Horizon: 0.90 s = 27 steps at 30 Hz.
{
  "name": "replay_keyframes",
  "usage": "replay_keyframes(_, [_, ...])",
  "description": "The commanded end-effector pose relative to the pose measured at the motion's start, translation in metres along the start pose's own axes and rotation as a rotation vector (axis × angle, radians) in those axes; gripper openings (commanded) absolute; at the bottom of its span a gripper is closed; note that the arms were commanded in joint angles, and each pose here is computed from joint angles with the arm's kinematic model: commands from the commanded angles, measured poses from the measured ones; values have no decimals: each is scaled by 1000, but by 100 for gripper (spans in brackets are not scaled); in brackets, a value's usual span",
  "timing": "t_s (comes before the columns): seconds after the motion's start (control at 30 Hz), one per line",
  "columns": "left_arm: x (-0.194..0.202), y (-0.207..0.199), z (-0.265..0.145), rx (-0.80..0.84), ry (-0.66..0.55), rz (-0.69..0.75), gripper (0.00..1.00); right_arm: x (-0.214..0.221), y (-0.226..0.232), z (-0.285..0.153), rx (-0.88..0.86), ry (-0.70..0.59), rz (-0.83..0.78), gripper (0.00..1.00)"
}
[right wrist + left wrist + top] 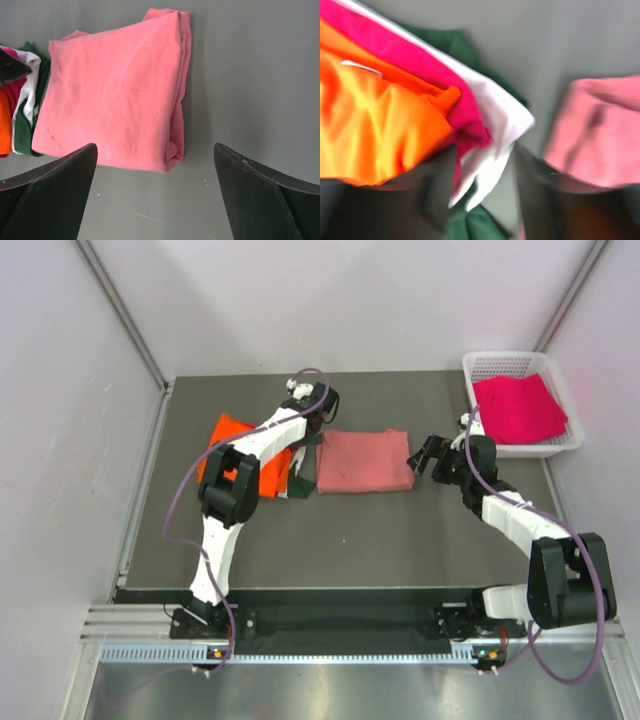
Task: Fold and stack the t-shirts
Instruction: Neatly place the folded tshirt to the corner
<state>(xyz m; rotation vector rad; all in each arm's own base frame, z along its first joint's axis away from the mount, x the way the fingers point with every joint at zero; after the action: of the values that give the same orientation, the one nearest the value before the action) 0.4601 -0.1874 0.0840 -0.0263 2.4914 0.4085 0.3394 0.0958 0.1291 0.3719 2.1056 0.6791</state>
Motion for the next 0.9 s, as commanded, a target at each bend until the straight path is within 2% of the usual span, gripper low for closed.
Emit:
replay_keyframes(0.0, [-26,3,-29,87,-48,-118,59,-10,-1,0,19,-46,-4,99])
replay_keyframes(0.03, [-33,2,-35,110,-87,-136,64,-11,-1,-1,28,-55,9,100])
replay_keyframes(0.07, [-23,6,-34,106,-76,-121,70,-14,-3,-4,50,-70,32,100])
replay_keyframes(0.13, [-34,14,-55,148,-131,-151,75,-21,-15,-7,150,-100,112,100])
replay_keyframes(0.17, [-24,16,-55,157,-121,-138,80,-23,-15,-8,147,-101,113,100])
replay_keyframes(0.23, [-29,17,-79,248,-159,-155,86,-25,-8,-7,96,-95,104,100])
replay_keyframes(0.3, [-26,19,-90,307,-197,-166,99,-24,-2,-5,55,-65,95,100])
replay_keyframes(0.43, [-16,8,-109,474,-219,-167,99,-21,5,5,3,16,81,96])
replay_keyframes(0.57, [-5,-8,-115,648,-217,-166,99,-19,10,15,-31,68,82,100])
replay_keyframes(0.63, [-7,-13,-114,675,-232,-162,99,-18,7,20,-7,85,99,100])
replay_keyframes(0.87, [5,-29,-91,744,-146,-153,99,-29,6,39,15,117,102,100])
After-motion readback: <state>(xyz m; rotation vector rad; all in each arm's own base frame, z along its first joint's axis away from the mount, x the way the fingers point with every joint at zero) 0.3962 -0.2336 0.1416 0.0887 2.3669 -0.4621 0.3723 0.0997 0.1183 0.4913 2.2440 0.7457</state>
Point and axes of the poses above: each gripper's point midway between its finger pads, its own z axis out along the fingers, its own y axis along the line the jaws close on, x = y × z, the point moved 3 cm from there along -z, back along the fingers, and after that the axes turned 10 degrees about z, right-handed, at the moved point
